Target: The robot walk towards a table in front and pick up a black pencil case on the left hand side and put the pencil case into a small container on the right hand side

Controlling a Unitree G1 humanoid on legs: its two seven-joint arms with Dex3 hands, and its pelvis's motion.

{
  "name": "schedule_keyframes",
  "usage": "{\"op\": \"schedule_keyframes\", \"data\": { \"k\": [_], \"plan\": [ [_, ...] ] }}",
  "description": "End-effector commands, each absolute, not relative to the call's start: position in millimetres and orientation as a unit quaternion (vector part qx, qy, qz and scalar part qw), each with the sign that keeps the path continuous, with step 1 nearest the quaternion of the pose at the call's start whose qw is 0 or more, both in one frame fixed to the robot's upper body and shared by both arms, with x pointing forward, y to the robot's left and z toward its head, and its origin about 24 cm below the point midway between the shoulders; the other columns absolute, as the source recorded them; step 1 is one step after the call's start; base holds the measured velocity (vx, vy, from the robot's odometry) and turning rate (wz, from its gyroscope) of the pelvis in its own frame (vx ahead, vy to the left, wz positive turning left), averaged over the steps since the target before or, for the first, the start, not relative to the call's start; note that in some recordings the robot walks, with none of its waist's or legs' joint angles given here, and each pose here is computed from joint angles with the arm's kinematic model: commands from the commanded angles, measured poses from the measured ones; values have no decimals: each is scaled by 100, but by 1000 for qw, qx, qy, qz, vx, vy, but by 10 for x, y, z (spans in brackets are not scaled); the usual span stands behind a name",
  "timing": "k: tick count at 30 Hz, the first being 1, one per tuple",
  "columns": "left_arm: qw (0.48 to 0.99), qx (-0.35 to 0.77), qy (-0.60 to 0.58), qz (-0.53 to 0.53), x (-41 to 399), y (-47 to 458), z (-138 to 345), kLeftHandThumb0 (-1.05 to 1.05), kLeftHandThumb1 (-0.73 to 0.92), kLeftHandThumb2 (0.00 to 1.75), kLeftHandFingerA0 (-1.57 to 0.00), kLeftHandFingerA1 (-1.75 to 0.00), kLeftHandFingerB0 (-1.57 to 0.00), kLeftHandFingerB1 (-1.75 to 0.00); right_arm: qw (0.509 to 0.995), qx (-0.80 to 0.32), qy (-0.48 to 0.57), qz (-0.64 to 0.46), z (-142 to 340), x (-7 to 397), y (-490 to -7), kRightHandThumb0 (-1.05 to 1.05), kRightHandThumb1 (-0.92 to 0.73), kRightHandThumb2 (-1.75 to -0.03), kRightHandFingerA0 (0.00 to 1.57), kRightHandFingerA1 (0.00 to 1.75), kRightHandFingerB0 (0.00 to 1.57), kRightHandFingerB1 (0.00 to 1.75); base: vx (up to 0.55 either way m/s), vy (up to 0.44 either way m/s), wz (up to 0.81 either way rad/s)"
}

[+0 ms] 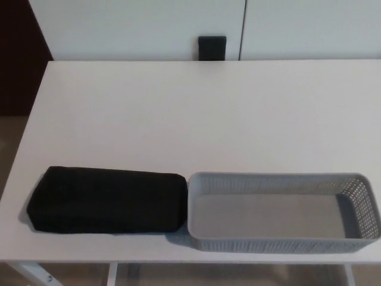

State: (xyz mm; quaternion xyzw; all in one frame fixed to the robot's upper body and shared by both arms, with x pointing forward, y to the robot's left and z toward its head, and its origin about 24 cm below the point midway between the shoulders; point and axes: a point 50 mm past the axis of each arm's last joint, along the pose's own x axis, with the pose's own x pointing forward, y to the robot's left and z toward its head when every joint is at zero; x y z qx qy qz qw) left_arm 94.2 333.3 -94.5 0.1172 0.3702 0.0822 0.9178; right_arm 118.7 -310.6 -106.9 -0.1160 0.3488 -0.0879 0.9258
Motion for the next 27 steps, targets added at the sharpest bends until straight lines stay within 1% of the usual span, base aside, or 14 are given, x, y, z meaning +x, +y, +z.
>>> {"op": "schedule_keyframes", "data": {
  "k": [1, 2, 3, 5, 8, 13, 14, 18, 20, 21, 22, 23, 26, 27],
  "plan": [
    [915, 126, 374, 82, 907, 3399, -906, -32, 46, 53, -39, -39, -31, -33, 924, -115, 352, -94, -1072, 1163, -3124, -71, -31, -75, 83, 67, 49, 57, 0, 0, 0],
    [914, 131, 376, 80, 902, 3414, -896, -32, 46, 53, -39, -39, -31, -33, 924, -114, 354, -94, -1081, 1147, -3117, -69, -41, -54, 86, 63, 51, 50, 0, 0, 0],
    [908, 168, 378, 66, 917, 3444, -856, -39, 46, 54, -36, -45, -28, -34, 924, -115, 353, -95, -1083, 1134, -3116, -68, -32, -76, 77, 70, 48, 58, 0, 0, 0],
    [897, 229, 376, 27, 914, 3496, -714, -45, 37, 67, -29, -50, -20, -41, 924, -122, 349, -100, -1069, 1101, -3138, -68, -33, -77, 77, 69, 47, 58, 0, 0, 0],
    [901, 216, 377, 12, 882, 3546, -529, -42, 36, 63, -22, -47, -17, -39, 927, -107, 339, -118, -1026, 1152, -3198, -63, -42, -53, 83, 62, 51, 52, 0, 0, 0],
    [901, 262, 342, 48, 358, 3924, -3, -47, 38, 52, -4, -27, -10, -26, 929, -103, 336, -119, -988, 1219, -3243, -64, -32, -75, 79, 66, 46, 56, 0, 0, 0],
    [890, 280, 355, 55, 234, 4049, 117, -52, 33, 73, 0, -16, -3, -18, 928, -104, 338, -121, -990, 1222, -3246, -66, -32, -75, 79, 66, 46, 57, 0, 0, 0],
    [864, 331, 371, 84, 70, 4332, 469, -57, 37, 74, 0, -10, 0, -7, 927, -106, 334, -130, -946, 1226, -3318, -64, -32, -75, 79, 70, 45, 58, 0, 0, 0],
    [859, 369, 337, 112, 43, 4490, 774, -52, 32, 74, 0, -20, 0, -18, 927, -112, 333, -129, -941, 1221, -3323, -62, -43, -53, 85, 64, 50, 52, -10, 5, 3],
    [867, 355, 326, 124, 53, 4523, 864, -49, 32, 73, 0, -17, -1, -18, 928, -102, 332, -132, -943, 1215, -3324, -62, -32, -75, 81, 70, 46, 60, -23, 9, 7],
    [862, 373, 317, 133, 92, 4537, 1005, -49, 33, 69, 0, -11, -6, -13, 928, -92, 334, -135, -953, 1205, -3320, -59, -40, -53, 83, 65, 49, 53, 0, 0, 0],
    [856, 402, 294, 142, 131, 4525, 1110, -45, 31, 70, -1, -22, -6, -21, 928, -92, 335, -137, -956, 1205, -3318, -57, -41, -53, 83, 64, 49, 52, 0, 0, 0],
    [850, 468, 197, 140, 334, 4279, 1529, -58, 38, 72, 0, -5, -10, -13, 927, -88, 336, -140, -966, 1195, -3306, -59, -31, -74, 81, 70, 47, 61, 0, 0, 0],
    [847, 486, 166, 137, 391, 4200, 1621, -58, 37, 74, 0, -12, -10, -20, 928, -85, 335, -140, -963, 1205, -3306, -55, -41, -53, 85, 63, 50, 54, 0, 0, 0]
  ]
}}
